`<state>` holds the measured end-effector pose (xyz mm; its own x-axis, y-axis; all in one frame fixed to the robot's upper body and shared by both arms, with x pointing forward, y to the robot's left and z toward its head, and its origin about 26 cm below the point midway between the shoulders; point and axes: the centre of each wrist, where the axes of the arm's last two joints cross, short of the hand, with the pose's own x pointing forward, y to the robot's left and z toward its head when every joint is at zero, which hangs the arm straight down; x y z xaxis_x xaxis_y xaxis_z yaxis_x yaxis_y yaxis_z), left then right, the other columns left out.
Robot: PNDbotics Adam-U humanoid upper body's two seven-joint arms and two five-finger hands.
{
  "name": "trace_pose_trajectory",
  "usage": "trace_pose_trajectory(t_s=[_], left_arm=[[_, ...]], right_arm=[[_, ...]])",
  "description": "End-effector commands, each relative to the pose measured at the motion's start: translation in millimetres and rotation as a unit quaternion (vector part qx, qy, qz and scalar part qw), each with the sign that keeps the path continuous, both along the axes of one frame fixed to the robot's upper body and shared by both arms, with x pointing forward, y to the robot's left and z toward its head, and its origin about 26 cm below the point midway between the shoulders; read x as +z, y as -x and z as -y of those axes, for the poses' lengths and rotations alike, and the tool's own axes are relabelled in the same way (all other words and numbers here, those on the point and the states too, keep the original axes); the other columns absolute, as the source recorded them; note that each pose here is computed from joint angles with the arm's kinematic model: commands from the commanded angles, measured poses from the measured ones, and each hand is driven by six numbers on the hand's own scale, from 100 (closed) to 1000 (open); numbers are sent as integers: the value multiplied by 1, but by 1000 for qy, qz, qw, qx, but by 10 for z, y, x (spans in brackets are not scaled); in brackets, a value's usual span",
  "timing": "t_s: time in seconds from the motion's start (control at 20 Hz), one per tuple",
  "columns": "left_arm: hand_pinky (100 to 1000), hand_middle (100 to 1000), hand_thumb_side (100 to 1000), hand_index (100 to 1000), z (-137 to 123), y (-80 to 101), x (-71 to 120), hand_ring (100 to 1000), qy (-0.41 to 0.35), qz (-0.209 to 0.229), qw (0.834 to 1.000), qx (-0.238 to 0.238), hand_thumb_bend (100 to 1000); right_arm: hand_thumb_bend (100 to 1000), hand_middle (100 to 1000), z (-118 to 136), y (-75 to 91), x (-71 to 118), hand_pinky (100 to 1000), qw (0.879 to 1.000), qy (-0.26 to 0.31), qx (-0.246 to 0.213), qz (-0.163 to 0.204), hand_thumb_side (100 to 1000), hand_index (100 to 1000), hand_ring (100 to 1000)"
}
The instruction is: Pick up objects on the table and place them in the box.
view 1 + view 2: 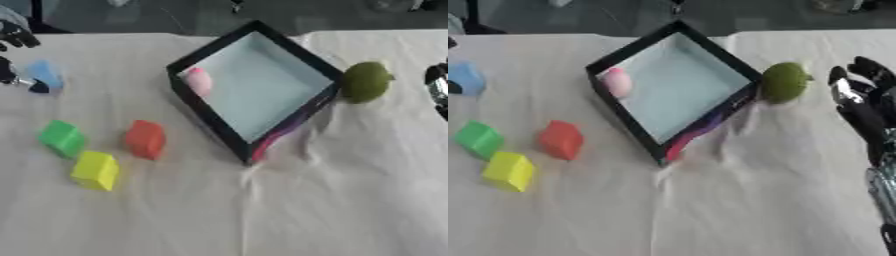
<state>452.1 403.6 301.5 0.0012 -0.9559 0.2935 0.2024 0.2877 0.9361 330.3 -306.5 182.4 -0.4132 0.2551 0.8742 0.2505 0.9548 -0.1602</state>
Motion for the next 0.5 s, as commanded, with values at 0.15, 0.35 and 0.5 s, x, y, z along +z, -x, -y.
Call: trace_pose_trajectory(t_s=[0.15, 0.35, 0.5], left_arm=[[918, 813, 100, 838, -113, 50, 198, 920, 0, 26, 999, 32, 664], [914, 810, 100, 837, -194, 88, 271, 922, 2, 43, 997, 62, 623], [912, 808, 100, 829, -291, 114, 280, 925, 21, 61, 994, 94, 602]], right_arm=[[258, 832, -2, 7, 149, 873, 1000, 16, 5, 22, 424, 875, 813], [260, 832, -10, 4, 166, 873, 1000, 19, 6, 24, 426, 875, 813], [261, 832, -16, 3, 174, 873, 999, 22, 7, 24, 428, 875, 813]])
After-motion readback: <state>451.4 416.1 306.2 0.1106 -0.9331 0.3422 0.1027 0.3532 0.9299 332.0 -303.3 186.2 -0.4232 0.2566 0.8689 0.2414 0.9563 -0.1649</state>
